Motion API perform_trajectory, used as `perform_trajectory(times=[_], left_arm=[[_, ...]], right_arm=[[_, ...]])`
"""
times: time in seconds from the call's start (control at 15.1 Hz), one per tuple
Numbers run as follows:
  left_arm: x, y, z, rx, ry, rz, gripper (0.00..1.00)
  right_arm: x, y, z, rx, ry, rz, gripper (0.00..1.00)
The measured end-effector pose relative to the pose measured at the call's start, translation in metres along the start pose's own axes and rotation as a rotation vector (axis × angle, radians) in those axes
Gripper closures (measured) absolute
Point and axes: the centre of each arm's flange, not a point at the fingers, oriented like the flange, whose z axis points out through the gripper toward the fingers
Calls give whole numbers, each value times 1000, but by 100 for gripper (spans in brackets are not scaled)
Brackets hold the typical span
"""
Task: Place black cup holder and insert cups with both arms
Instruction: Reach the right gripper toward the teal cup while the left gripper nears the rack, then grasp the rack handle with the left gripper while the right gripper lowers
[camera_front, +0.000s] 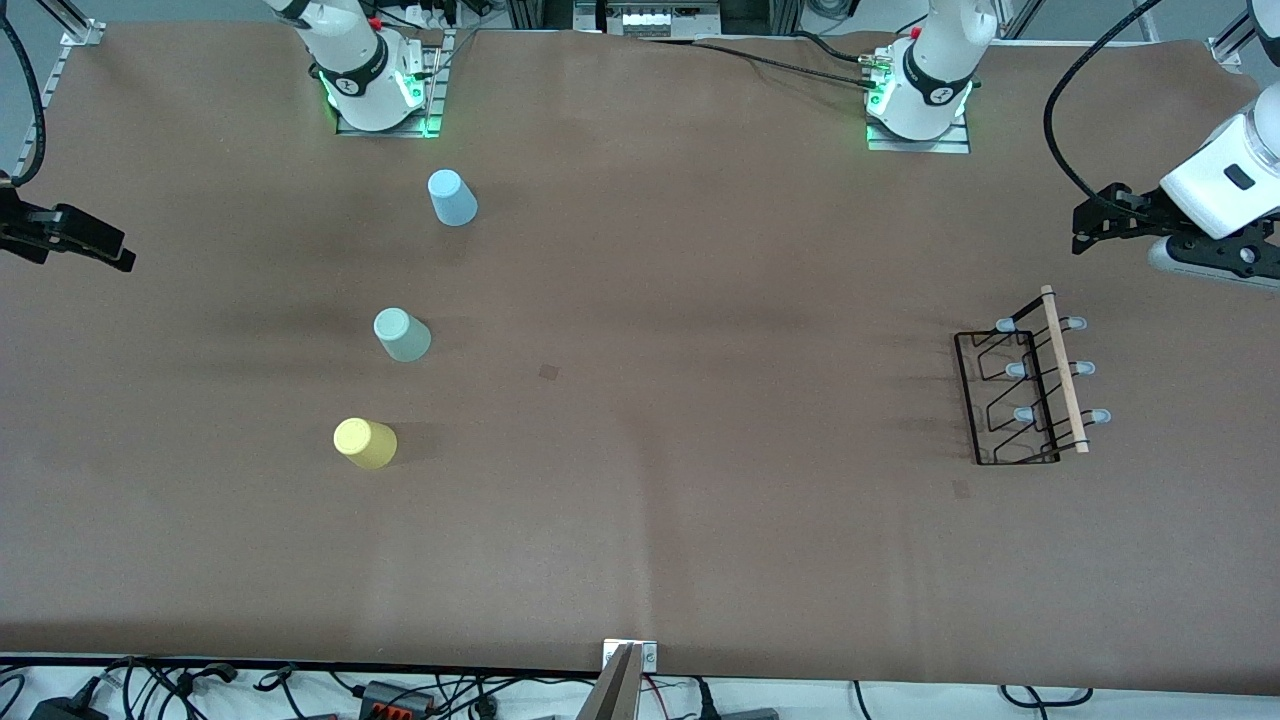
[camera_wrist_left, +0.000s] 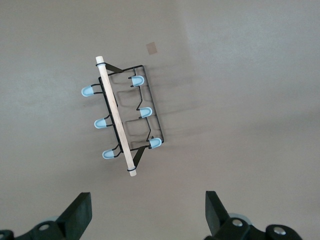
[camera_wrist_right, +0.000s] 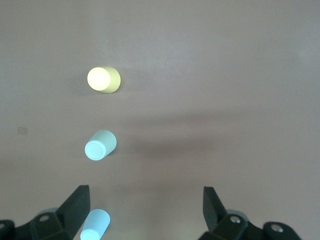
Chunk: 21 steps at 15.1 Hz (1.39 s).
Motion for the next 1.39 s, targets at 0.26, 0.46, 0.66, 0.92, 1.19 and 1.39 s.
perform_trajectory(times=[0.26, 0.46, 0.66, 0.92, 1.19, 1.39], left_arm=[[0, -2, 0, 0, 0, -3, 0], [0, -2, 1, -1, -2, -4, 0], [0, -4, 4, -4, -16, -7, 0], [12, -3, 47, -26, -136, -1, 0], [41, -13, 117, -41, -219, -10, 0], [54, -52, 147, -39, -172, -70, 0]], right_arm=[[1, 0, 1, 2, 2, 1, 0], [2, -1, 9, 10, -6, 0, 0], [0, -11, 45, 9, -81, -16, 0], [0, -36, 110, 5, -131, -59, 0], [-12, -54, 174, 5, -72, -90, 0], [-36, -66, 219, 8, -7, -111, 0]])
